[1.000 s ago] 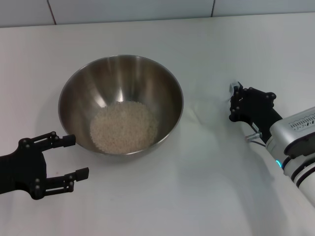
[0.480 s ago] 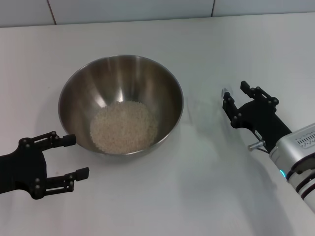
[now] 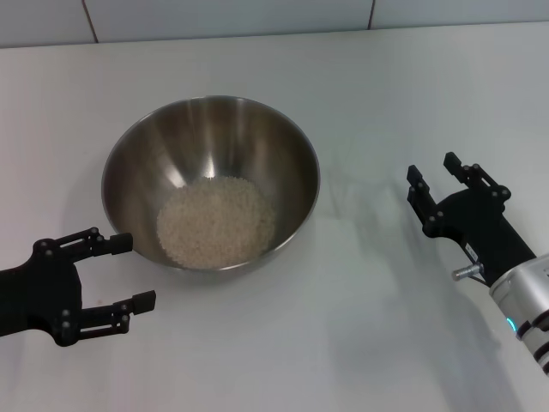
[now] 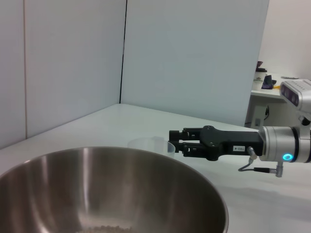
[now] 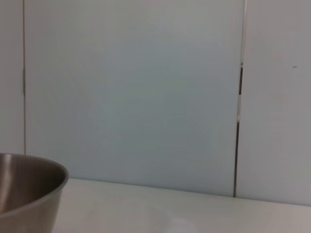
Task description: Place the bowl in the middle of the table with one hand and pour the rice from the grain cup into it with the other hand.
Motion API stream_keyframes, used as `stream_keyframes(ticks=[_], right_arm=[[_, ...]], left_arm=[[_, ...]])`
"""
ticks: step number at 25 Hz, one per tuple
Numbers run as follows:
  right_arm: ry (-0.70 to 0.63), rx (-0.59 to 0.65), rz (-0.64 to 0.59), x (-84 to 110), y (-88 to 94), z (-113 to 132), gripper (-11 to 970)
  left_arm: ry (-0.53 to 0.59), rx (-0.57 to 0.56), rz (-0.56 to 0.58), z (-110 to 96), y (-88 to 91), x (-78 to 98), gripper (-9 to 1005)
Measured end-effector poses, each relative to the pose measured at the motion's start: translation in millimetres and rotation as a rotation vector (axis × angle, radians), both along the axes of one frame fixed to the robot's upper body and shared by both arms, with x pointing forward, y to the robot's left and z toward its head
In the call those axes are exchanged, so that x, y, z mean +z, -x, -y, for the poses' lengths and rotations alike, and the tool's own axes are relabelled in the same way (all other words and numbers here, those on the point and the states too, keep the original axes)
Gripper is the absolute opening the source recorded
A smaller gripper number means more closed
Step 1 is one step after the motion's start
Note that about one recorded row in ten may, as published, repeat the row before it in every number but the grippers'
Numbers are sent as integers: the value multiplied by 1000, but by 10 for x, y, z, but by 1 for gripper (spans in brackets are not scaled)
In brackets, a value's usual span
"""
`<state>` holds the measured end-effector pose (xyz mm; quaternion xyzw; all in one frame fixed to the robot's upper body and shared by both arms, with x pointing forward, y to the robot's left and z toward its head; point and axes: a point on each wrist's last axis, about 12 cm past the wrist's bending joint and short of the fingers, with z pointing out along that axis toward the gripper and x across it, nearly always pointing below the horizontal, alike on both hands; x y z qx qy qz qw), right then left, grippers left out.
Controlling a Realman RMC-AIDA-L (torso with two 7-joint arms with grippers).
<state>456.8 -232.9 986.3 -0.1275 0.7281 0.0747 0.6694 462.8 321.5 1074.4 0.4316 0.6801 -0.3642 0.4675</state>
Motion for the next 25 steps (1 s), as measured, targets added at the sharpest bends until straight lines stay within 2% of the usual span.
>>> stream_keyframes(ticks=[8,15,18,22,25], right_arm=[[-15,49,52,3,267,-55,517],[3,76,186,109,528,-99,517],[0,92,207,137,552,-92,517],[15,204,207,151,587,-43,517],[-37,265,203,217,598,44,517]], left_arm=[[0,2,-1,4,0,-3,811],[0,2,-1,4,0,-4,811],[0,1,-1,2,0,-2,811],[1,0,-1,1,2,0,811],[1,-1,-1,0,3,0,811]])
